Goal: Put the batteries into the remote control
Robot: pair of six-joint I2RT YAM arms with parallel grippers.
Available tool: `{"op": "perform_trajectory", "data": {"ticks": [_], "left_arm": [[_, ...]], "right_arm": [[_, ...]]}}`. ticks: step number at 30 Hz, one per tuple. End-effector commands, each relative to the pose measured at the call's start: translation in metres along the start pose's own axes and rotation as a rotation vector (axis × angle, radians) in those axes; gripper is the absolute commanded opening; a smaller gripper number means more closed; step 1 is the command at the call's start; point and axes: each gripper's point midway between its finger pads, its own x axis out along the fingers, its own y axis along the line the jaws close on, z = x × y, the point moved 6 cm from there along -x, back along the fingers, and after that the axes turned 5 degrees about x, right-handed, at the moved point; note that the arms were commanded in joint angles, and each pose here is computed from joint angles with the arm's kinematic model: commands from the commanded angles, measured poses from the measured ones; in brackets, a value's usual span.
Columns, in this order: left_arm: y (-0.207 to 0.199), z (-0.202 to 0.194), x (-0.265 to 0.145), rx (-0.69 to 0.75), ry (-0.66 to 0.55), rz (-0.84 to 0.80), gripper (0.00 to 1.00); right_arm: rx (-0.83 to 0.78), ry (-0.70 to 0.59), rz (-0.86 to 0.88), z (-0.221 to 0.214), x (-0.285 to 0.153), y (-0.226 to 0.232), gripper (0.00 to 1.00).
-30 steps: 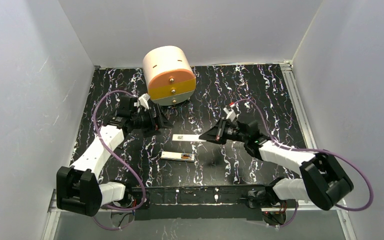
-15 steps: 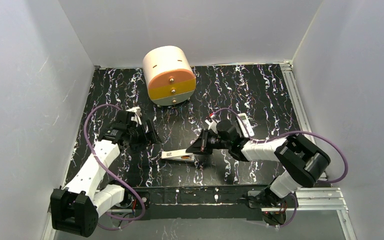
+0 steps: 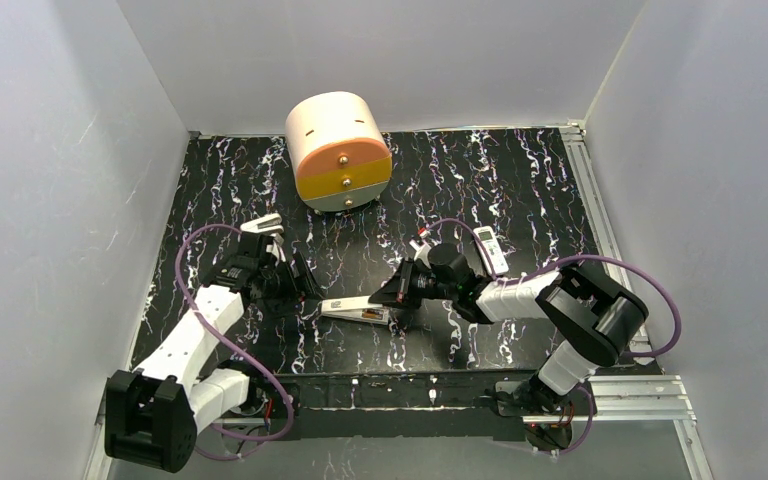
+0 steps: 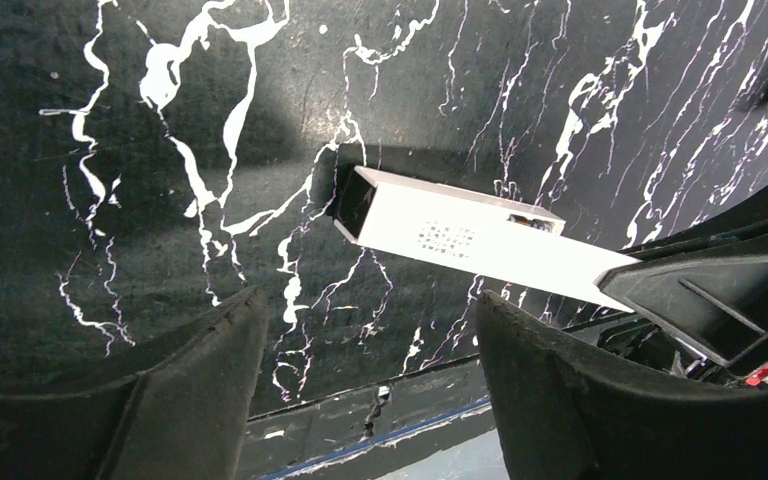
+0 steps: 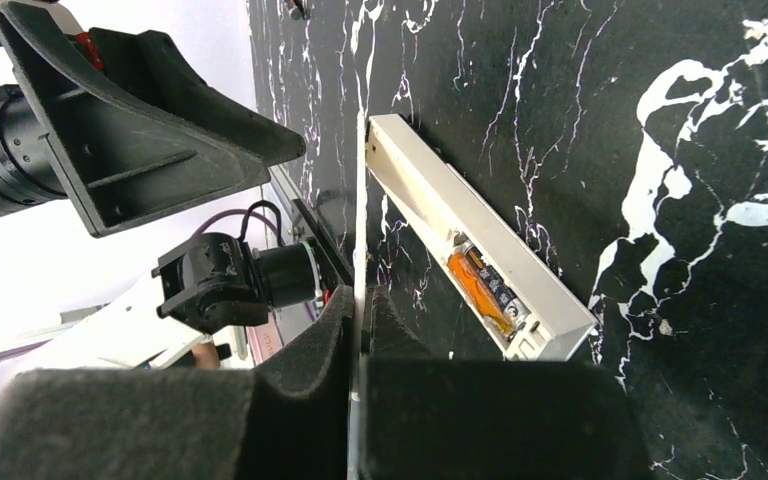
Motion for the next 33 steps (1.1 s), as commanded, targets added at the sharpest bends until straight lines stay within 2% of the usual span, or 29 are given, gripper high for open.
{"op": "perform_trajectory", "data": {"ticks": [1, 15, 33], "left_arm": [[-0.003, -0.001, 0.003, -0.014, 0.013, -0.037, 0.71], [0.003, -0.003, 0.022, -0.056, 0.054, -0.021, 0.55], [0.005, -0.003, 0.040, -0.092, 0.080, -0.036, 0.46]], "right_arm": [[-0.003, -0.026, 0.001, 0.002, 0.002, -0.002, 0.01], [0.029, -0.030, -0.143, -0.007, -0.007, -0.027, 0.01], [0.035, -0.079, -0.267, -0.014, -0.004, -0.036, 0.01]]}}
